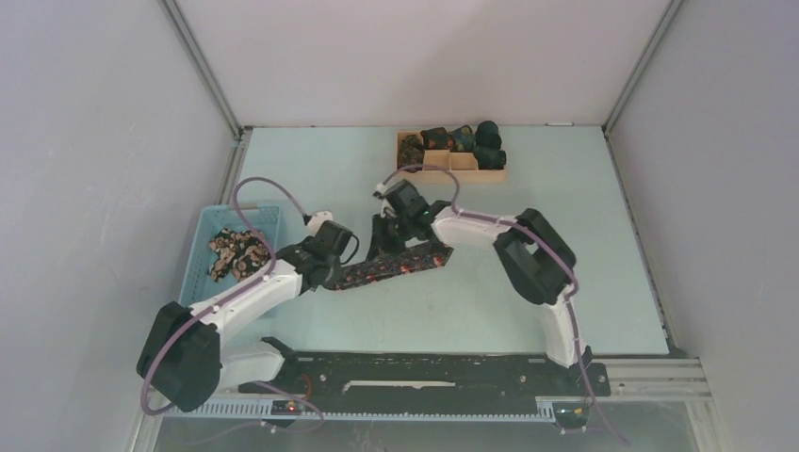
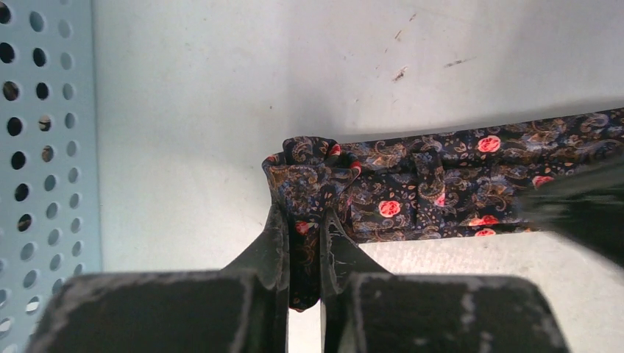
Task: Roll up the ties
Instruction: Roll the tie at the center of the board.
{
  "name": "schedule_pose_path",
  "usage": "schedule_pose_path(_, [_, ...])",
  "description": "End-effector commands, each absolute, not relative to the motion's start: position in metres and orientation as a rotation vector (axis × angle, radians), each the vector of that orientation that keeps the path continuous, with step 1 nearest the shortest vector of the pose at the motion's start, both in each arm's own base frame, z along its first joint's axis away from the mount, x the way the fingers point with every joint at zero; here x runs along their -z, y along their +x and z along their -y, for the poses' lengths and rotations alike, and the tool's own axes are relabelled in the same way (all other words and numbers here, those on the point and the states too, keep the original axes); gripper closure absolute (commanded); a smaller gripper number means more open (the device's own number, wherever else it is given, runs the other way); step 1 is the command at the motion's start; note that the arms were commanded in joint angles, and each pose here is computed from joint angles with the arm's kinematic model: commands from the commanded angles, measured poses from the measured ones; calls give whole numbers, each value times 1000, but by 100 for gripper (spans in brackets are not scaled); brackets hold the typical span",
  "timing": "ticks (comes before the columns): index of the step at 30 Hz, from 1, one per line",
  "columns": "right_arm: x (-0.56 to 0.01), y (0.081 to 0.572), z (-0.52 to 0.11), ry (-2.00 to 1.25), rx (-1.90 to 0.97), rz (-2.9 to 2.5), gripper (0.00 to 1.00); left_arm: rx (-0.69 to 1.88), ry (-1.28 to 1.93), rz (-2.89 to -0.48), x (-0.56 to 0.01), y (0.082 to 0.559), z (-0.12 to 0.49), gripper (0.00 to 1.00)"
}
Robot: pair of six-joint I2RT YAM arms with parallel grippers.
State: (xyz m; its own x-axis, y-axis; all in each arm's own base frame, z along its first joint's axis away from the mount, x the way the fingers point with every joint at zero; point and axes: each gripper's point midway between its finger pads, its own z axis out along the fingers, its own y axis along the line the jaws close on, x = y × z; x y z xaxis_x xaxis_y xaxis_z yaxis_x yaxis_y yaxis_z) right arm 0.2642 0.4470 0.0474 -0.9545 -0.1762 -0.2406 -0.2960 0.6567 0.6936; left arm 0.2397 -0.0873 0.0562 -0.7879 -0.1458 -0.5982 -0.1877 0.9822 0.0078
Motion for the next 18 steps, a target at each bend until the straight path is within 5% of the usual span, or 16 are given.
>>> schedule_pose_path(1, [-117, 299, -406, -340, -1168, -2528, 89, -252, -197, -2446, -69, 247, 78, 100])
schedule_pose_path(18, [-126, 299, -321, -200, -1022, -2532, 89, -672, 3, -2449, -59, 254, 100, 100])
